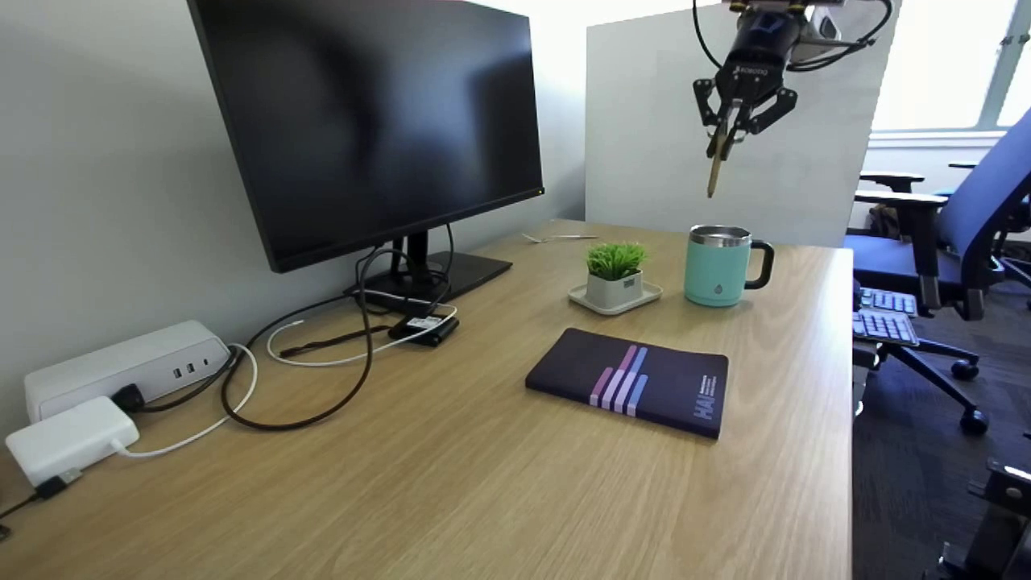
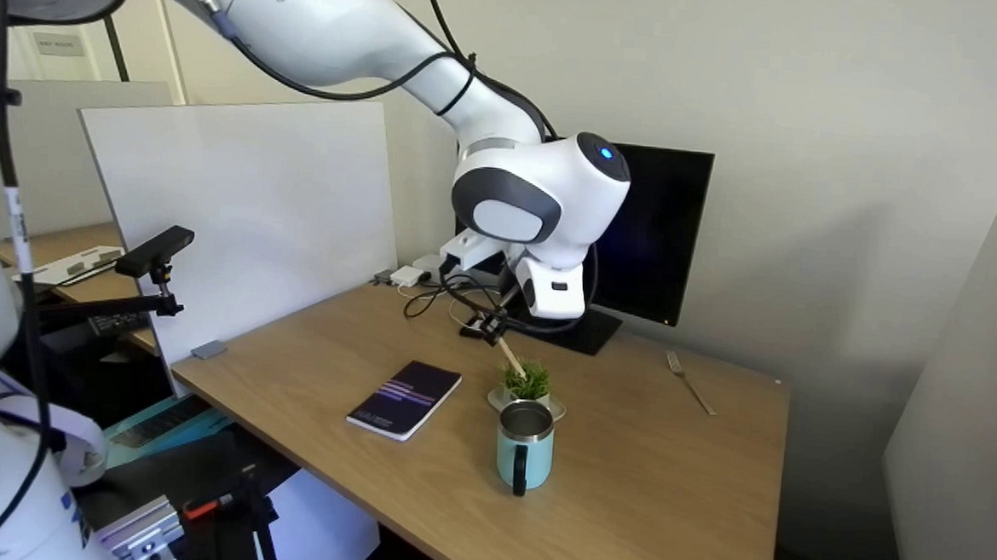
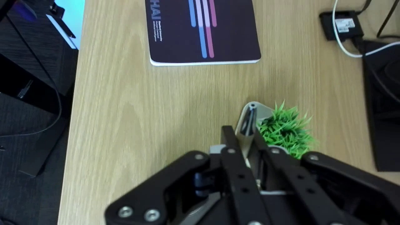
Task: Take the pen out of the mug and put it on the desk
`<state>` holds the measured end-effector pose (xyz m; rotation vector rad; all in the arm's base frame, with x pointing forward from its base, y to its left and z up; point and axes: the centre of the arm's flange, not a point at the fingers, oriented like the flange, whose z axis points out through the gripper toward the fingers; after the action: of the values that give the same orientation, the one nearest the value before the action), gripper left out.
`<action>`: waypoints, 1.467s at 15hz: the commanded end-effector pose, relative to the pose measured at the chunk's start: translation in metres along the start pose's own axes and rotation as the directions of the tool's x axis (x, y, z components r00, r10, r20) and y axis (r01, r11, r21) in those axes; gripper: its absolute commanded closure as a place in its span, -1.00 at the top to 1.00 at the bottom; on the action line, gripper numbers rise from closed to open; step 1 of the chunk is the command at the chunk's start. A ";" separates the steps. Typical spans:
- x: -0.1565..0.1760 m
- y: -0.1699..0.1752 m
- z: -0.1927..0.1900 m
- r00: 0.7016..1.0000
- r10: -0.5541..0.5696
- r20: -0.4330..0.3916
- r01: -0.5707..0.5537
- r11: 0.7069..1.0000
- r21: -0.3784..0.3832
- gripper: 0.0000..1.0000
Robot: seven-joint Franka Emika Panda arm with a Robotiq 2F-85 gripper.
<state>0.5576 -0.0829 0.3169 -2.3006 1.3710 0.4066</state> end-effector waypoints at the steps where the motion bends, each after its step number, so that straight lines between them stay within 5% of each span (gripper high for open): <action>1: -0.032 0.002 -0.001 0.987 -0.159 0.012 0.159 0.987 -0.029 -0.94; 5: -0.075 -0.013 0.026 0.939 -0.344 -0.004 0.339 0.927 -0.162 -0.94; 9: -0.116 -0.032 0.066 0.877 -0.481 -0.002 0.457 0.835 -0.305 -0.94; 16: -0.150 -0.031 0.121 0.633 -0.774 0.017 0.700 0.564 -0.438 -0.94; 22: -0.125 -0.005 0.162 0.485 -0.874 0.014 0.781 0.426 -0.456 -0.94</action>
<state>0.5042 0.1031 0.2534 -3.0844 0.0970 0.1645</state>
